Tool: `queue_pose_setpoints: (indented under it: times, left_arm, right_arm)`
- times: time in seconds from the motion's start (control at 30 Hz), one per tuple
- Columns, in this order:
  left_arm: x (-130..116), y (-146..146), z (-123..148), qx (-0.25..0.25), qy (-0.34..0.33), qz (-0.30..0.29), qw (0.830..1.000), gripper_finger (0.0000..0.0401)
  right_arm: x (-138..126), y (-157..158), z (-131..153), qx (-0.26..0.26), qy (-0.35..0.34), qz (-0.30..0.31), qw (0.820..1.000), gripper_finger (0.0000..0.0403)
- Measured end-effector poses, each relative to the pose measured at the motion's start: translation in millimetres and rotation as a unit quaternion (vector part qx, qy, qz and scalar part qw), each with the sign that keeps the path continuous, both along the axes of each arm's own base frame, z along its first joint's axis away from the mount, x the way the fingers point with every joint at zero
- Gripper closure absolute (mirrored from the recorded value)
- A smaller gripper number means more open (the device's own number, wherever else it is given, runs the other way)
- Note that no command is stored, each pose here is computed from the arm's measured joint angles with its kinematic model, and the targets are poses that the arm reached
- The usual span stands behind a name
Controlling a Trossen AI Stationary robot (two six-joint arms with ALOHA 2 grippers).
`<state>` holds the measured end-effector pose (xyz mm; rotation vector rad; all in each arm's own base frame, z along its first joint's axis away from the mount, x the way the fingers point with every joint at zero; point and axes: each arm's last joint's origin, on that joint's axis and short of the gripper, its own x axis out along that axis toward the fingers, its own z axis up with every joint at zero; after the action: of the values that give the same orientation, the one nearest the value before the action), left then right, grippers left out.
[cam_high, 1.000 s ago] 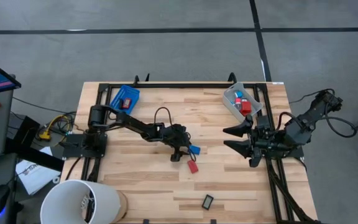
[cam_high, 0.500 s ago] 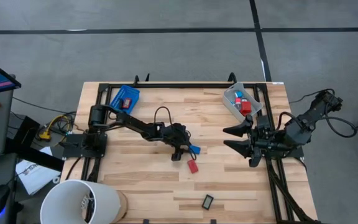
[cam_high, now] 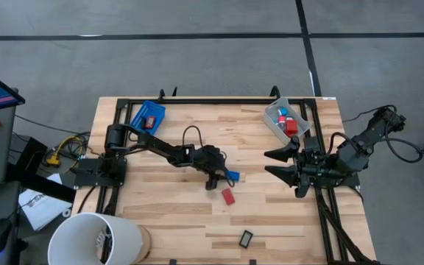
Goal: Pick & Place Office items
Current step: Put the blue clock into the blue bin
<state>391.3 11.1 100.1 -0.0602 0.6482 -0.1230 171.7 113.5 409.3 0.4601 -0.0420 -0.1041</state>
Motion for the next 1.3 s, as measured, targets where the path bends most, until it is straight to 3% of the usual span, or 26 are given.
queue_pose_setpoints:
  times: [0.17, 0.37, 0.6, 0.83, 1.1, 1.3]
  left_arm:
    - [1.4, 0.1, 2.1, -0.032, -0.007, 0.024, 0.999, 0.0252]
    - [2.3, 2.5, 3.4, -0.079, -0.008, 0.063, 0.995, 0.0236]
    - [0.7, 10.3, 9.1, -0.091, -0.012, 0.133, 0.987, 0.0248]
    - [-11.9, 45.9, 45.8, -0.067, -0.072, 0.237, 0.966, 0.0234]
    - [-79.2, 96.5, 78.5, -0.059, -0.116, 0.375, 0.918, 0.0238]
    - [-139.5, 102.3, 84.6, -0.072, -0.115, 0.44, 0.888, 0.0243]
  right_arm:
    - [0.0, 0.0, 0.0, 0.0, 0.0, 0.0, 1.0, 0.0158]
    - [-0.1, -0.1, 0.2, -0.002, 0.0, 0.0, 1.0, 0.0158]
    - [-0.1, -0.1, 0.1, -0.004, 0.001, 0.0, 1.0, 0.0158]
    - [-0.4, -0.4, 0.3, -0.006, 0.001, 0.0, 1.0, 0.0158]
    - [-0.7, -0.6, 0.6, -0.018, 0.002, 0.0, 1.0, 0.0158]
    - [0.4, -2.3, 0.6, -0.03, 0.003, -0.006, 1.0, 0.0158]
